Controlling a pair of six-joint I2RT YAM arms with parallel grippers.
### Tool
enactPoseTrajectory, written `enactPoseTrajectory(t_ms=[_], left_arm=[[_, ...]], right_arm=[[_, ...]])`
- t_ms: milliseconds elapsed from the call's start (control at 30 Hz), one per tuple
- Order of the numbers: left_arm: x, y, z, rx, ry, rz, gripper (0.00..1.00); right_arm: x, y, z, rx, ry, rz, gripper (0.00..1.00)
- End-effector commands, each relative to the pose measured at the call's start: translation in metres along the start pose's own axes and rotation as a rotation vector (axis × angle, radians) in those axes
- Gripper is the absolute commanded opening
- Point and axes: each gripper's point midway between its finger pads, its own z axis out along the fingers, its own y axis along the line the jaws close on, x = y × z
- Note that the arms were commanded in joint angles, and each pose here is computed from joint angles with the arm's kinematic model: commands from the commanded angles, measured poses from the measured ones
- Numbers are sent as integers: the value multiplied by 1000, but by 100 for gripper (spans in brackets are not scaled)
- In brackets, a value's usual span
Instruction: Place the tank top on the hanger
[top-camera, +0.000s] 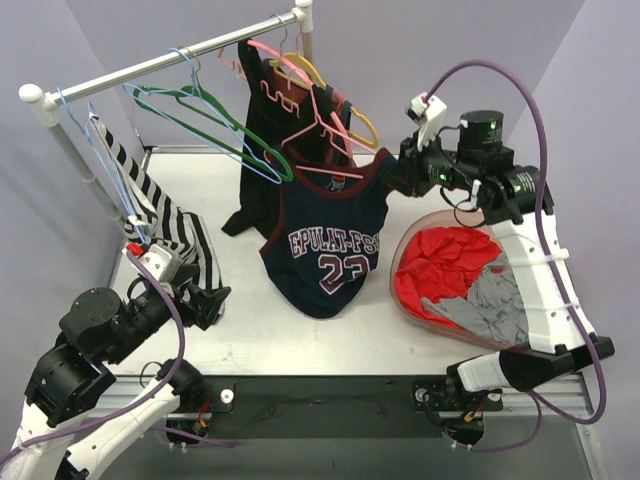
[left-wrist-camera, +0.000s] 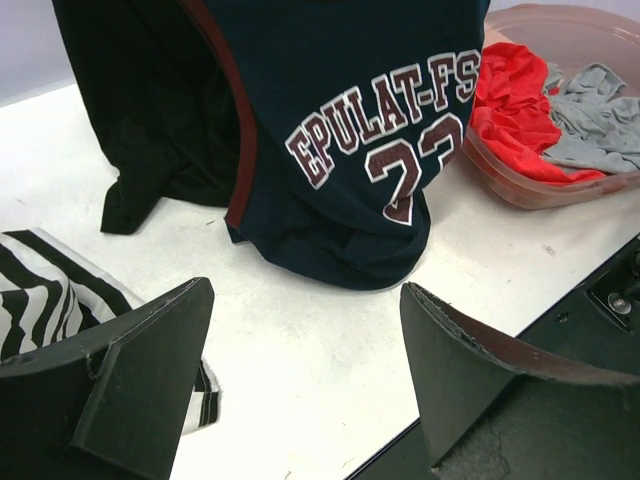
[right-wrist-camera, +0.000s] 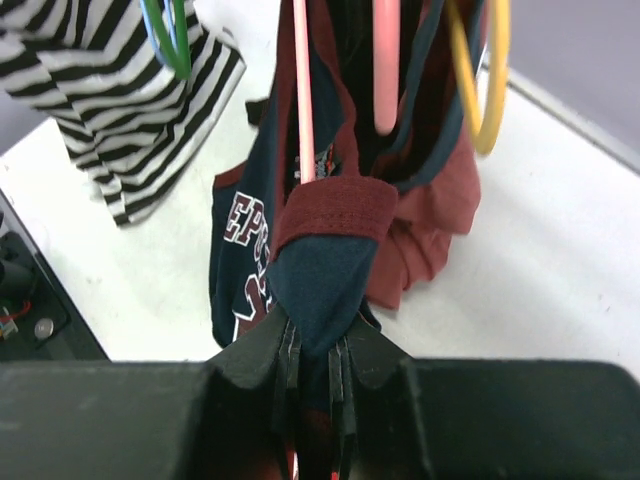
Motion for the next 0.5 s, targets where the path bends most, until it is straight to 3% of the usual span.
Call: enactPoseTrajectory(t_ms=[0, 467], left_arm=[[0, 5, -2, -31, -14, -14, 86], [2, 8, 2, -46, -16, -15, 86]], right_arm=[[-69, 0, -4, 22, -185, -43, 0], [-139, 15, 20, -11, -325, -82, 0]])
